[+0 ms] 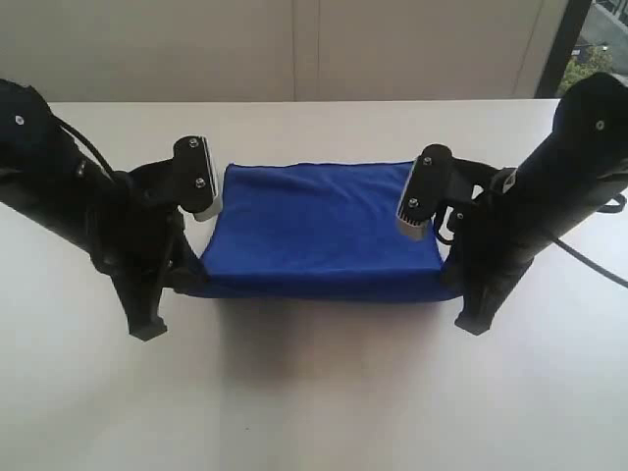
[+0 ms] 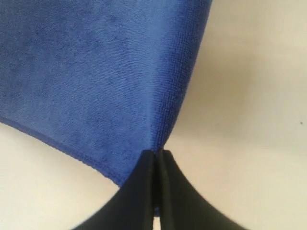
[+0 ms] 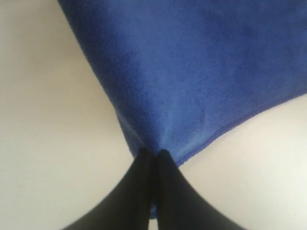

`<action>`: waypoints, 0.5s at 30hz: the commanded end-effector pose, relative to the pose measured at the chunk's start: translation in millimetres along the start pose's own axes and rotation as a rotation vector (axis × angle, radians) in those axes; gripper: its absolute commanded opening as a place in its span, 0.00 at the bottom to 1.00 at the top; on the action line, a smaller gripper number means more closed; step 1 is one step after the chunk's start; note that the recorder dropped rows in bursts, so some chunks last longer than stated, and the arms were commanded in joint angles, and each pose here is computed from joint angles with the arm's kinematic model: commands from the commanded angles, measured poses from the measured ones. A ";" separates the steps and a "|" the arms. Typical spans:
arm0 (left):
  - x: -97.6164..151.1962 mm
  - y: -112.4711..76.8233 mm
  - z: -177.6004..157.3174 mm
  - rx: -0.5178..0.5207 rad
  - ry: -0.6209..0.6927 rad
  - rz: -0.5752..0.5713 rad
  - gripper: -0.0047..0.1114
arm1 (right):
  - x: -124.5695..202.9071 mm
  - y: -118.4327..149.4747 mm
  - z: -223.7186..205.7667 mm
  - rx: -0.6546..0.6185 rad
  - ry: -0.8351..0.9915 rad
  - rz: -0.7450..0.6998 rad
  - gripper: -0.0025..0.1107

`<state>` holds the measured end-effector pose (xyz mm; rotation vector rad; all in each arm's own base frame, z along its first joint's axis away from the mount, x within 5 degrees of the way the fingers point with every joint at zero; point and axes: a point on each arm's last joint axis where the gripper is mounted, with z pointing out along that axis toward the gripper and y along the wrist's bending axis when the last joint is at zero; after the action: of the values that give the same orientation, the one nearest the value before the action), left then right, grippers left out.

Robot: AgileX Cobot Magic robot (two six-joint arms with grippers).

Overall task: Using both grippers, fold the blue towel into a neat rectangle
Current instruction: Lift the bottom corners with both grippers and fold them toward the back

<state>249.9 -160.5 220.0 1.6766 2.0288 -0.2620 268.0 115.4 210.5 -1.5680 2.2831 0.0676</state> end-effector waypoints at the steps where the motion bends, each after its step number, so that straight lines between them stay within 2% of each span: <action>1: -0.3 -11.2 -19.6 0.032 0.015 -0.049 0.04 | -5.9 14.6 -24.2 -0.018 -0.017 0.022 0.02; 9: 0.4 -22.3 -30.2 0.113 0.032 -0.065 0.04 | -3.5 26.3 -40.6 -0.065 -0.002 0.035 0.02; 12: -0.2 -21.6 -30.8 0.102 0.026 -0.065 0.04 | -4.8 24.9 -39.4 -0.054 -0.013 0.038 0.02; 15: -2.1 -16.9 -30.3 0.052 0.003 -0.065 0.04 | -8.4 19.1 -39.4 0.008 -0.054 0.034 0.02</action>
<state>227.8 -151.8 241.9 1.6781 2.1039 -0.3335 237.8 119.0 242.4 -1.5537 2.3109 0.1347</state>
